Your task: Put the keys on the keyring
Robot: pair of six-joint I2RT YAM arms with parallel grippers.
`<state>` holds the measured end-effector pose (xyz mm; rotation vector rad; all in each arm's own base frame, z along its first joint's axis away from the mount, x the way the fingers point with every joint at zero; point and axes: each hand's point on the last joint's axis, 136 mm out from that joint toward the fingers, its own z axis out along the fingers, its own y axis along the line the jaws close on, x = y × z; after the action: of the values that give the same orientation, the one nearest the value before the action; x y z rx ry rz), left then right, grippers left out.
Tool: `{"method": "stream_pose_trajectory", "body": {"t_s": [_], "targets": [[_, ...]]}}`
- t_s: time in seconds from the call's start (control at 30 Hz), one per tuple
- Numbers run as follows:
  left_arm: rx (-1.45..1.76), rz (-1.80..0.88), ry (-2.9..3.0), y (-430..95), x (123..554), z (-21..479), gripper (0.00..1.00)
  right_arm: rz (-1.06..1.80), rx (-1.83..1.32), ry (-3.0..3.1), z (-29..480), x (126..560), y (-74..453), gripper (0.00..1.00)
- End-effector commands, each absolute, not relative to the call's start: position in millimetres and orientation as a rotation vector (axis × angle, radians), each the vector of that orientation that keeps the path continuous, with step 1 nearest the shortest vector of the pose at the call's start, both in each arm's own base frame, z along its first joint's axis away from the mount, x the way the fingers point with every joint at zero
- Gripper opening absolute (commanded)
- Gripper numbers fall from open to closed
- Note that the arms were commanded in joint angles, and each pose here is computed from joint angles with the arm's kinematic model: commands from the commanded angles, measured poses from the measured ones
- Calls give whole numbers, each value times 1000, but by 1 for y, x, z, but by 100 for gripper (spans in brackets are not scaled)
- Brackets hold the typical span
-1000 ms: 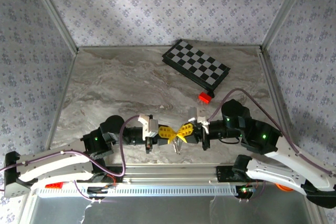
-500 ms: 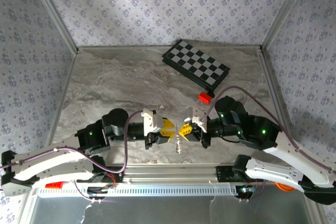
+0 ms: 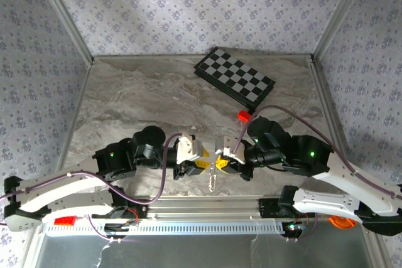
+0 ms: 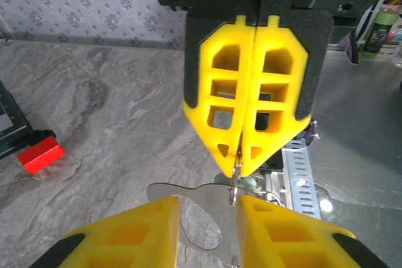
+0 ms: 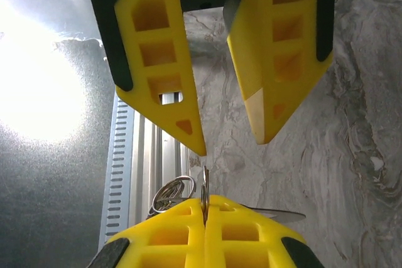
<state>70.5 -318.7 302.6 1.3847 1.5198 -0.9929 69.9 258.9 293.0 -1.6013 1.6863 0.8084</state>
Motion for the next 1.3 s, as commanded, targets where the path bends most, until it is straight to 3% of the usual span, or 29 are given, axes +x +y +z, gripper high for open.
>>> {"method": "stream_pose_trajectory", "body": {"t_s": [0.0, 0.83, 1.2, 1.27], "targets": [[1414, -1057, 1457, -320, 58, 319, 29, 791, -1595, 1638, 306, 71, 259, 0], [1399, -1077, 1477, -339, 65, 305, 26, 856, -1561, 1605, 316, 66, 261, 0], [1401, -1078, 1483, -340, 65, 303, 0, 871, -1567, 1601, 315, 64, 262, 0], [1397, -1079, 1481, -339, 65, 304, 0, 875, -1569, 1599, 315, 63, 263, 0]]}}
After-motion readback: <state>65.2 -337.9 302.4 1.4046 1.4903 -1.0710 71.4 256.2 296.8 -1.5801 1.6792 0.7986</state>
